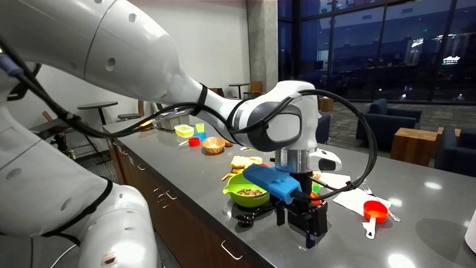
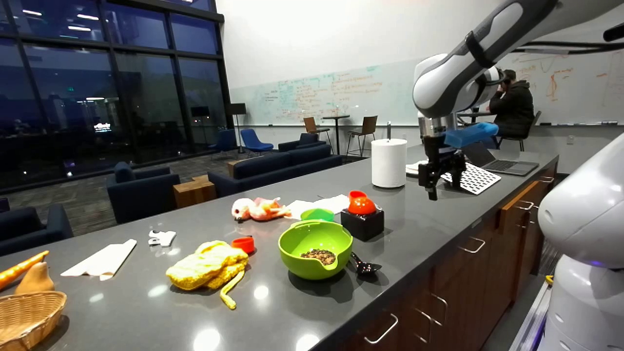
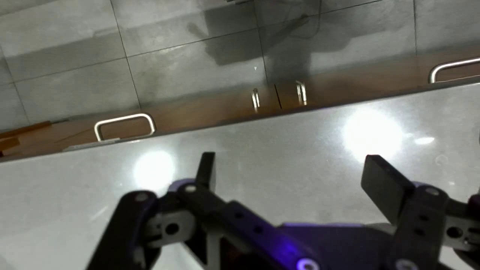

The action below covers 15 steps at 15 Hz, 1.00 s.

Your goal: Press the big orange button on the black box

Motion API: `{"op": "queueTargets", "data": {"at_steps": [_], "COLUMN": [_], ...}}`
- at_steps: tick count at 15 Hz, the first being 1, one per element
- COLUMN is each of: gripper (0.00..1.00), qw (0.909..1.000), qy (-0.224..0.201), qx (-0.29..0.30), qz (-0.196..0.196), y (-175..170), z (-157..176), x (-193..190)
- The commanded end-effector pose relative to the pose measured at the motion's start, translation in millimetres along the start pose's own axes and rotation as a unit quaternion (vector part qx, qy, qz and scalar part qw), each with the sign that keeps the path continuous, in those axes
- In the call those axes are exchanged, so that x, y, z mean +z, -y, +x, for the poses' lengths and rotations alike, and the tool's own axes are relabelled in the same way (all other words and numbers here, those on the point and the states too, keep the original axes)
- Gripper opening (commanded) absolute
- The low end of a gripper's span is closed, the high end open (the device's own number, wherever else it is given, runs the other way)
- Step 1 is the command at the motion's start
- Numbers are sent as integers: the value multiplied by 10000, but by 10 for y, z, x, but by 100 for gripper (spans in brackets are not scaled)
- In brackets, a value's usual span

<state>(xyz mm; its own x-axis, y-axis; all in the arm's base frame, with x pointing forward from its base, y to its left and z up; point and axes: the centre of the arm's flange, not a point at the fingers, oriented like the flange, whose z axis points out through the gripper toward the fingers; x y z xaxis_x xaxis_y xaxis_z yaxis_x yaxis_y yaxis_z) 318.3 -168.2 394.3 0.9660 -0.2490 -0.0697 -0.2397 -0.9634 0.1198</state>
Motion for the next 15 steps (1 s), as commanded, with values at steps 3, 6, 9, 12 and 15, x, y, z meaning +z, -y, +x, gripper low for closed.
{"op": "queueTargets", "data": {"at_steps": [3,6,9,12,15], "gripper": [100,100,100,100,100], "qw": [9950,9883,9804,9755,9736], "qy": [-574,-821,-1089,-1252,-1283], "qx": [-821,-1287,-1636,-1788,-1856], "qz": [-24,-8,107,292,346], "y": [153,239,348,510,706], "z": [207,359,568,819,1109], "x": [-256,-413,-590,-690,-691]}}
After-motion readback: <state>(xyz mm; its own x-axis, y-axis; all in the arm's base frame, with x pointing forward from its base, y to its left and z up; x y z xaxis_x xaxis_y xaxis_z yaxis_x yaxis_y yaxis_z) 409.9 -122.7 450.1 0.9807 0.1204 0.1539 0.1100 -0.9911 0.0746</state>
